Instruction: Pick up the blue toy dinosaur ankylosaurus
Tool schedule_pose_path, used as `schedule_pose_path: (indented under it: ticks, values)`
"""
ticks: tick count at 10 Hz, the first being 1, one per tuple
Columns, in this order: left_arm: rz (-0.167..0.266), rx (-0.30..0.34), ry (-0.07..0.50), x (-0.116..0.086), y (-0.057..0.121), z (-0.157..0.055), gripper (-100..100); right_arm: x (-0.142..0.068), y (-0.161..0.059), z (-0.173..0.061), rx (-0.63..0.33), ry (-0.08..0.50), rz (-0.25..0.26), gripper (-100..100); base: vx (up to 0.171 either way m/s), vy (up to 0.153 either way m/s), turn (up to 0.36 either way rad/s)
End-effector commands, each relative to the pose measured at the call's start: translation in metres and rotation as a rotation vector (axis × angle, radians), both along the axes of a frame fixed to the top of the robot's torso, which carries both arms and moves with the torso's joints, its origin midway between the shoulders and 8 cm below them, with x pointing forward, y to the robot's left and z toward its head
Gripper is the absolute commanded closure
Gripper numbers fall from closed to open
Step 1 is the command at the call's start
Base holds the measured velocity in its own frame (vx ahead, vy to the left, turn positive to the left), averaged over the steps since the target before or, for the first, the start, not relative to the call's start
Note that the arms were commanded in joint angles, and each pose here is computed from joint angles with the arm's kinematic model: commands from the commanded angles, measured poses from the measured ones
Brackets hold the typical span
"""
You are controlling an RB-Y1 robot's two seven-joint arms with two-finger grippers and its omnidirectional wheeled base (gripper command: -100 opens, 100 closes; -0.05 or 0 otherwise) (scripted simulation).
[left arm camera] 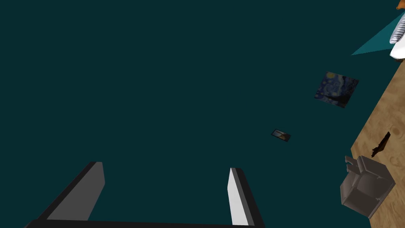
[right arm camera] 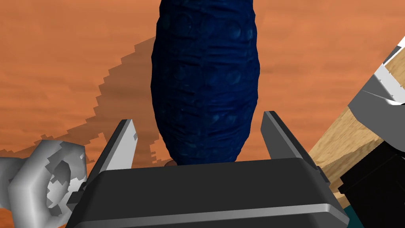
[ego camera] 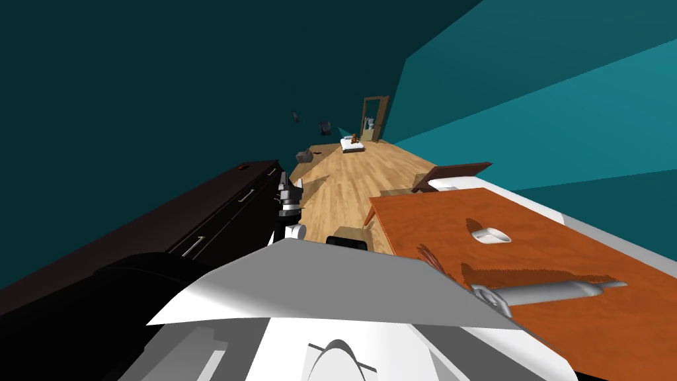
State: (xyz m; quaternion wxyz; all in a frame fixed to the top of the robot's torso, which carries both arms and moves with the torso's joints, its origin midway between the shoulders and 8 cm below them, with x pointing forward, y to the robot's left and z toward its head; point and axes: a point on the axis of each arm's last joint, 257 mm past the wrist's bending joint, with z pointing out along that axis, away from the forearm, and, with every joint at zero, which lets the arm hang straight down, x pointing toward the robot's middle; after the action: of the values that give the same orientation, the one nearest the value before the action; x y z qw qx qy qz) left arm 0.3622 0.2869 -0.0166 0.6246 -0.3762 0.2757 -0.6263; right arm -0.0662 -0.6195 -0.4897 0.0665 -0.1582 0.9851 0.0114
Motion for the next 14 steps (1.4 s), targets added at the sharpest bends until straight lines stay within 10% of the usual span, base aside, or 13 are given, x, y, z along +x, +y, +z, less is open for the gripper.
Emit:
schedule_pose_path:
  ticks: [1, 4, 5, 8, 9, 12, 14]
  values:
    - [0.0, 0.0, 0.0, 0.0, 0.0, 0.0, 0, -0.03, 0.015, -0.006, 0.012, 0.027, -0.01, -100, -0.042, -0.004, 0.321]
    - [0.0, 0.0, 0.0, 0.0, 0.0, 0.0, 0, -0.024, 0.011, -0.003, 0.005, -0.01, -0.079, -100, -0.033, -0.01, 0.116]
    - [0.0, 0.0, 0.0, 0.0, 0.0, 0.0, 0, -0.058, 0.026, -0.007, 0.014, 0.029, -0.082, -100, -0.051, 0.002, 0.367]
    - [0.0, 0.0, 0.0, 0.0, 0.0, 0.0, 0, -0.051, 0.021, -0.006, 0.004, -0.007, -0.15, -100, -0.034, -0.012, 0.098]
    - [0.0, 0.0, 0.0, 0.0, 0.0, 0.0, 0, -0.083, 0.037, -0.009, 0.012, 0.035, -0.15, -100, -0.061, -0.003, 0.308]
    - [0.0, 0.0, 0.0, 0.0, 0.0, 0.0, 0, -0.08, 0.031, -0.006, -0.001, 0.003, -0.224, -100, -0.031, -0.005, 0.123]
    - [0.0, 0.0, 0.0, 0.0, 0.0, 0.0, 0, -0.116, 0.045, -0.005, -0.004, 0.038, -0.267, -100, -0.056, -0.002, 0.303]
